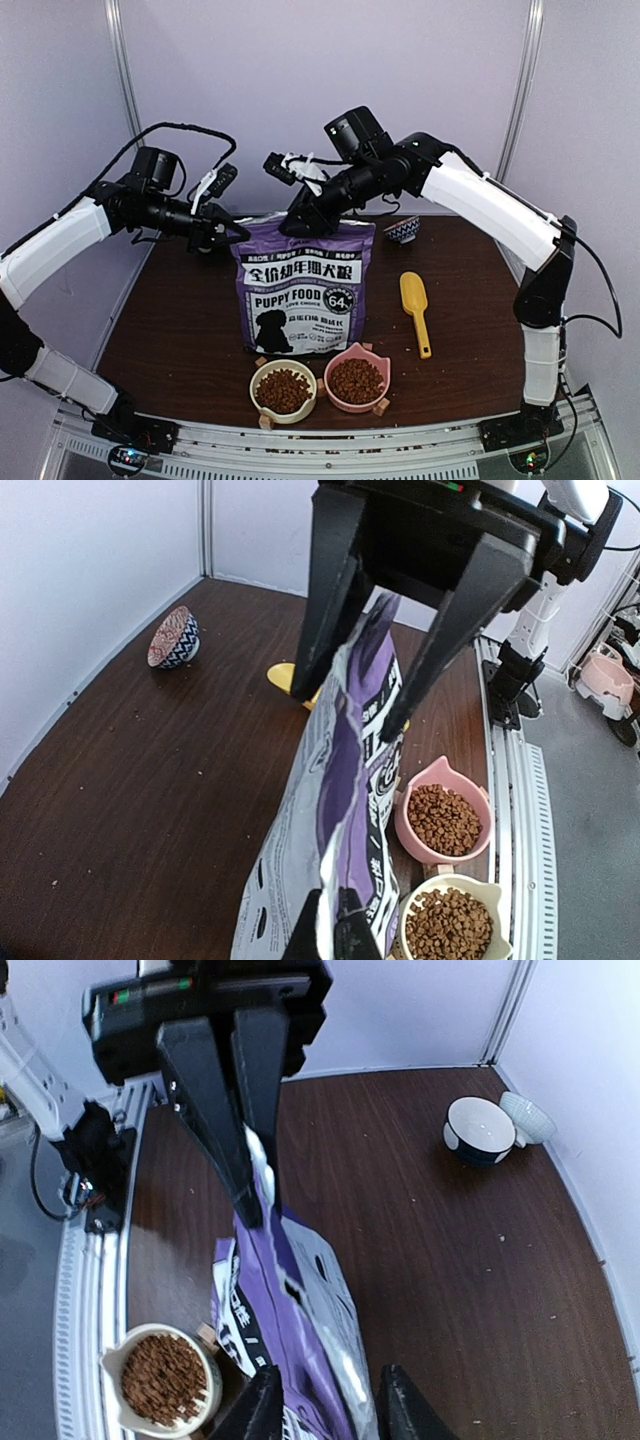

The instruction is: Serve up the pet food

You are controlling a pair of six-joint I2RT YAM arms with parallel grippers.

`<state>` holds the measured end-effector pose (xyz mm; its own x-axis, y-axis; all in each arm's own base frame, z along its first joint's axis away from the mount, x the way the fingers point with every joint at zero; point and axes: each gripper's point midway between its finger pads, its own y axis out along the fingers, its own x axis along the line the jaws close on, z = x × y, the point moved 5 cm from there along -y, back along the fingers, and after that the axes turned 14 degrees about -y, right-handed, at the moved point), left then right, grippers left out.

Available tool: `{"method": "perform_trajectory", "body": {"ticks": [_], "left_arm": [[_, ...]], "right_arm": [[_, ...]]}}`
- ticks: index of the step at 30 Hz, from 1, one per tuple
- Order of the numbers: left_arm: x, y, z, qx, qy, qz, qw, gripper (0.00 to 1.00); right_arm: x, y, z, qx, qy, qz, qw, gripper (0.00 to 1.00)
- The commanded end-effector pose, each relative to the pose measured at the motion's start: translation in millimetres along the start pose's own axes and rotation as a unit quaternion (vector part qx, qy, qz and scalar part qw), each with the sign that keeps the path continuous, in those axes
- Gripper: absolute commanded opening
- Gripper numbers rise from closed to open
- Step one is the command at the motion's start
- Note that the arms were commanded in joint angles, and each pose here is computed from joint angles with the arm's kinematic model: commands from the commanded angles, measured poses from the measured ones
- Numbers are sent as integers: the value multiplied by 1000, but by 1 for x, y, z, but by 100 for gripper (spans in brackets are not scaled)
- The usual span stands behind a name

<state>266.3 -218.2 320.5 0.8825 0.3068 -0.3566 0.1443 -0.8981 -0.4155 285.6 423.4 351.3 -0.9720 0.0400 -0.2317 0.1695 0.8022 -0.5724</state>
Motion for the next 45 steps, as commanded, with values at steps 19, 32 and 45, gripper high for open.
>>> {"method": "perform_trajectory", "body": {"ticks": [19,32,45], "left_arm": [[-13,16,-10,-17,19,43,999,16],[-12,33,-13,-18,20,40,999,12],[-10,32,-11,-20,22,29,999,0]], "right_arm": [[6,10,-15,-40,-2,-39,998,0],[6,1,-24,-58,-10,-32,998,0],[4,-20,7,36,-21,9,999,55]]}}
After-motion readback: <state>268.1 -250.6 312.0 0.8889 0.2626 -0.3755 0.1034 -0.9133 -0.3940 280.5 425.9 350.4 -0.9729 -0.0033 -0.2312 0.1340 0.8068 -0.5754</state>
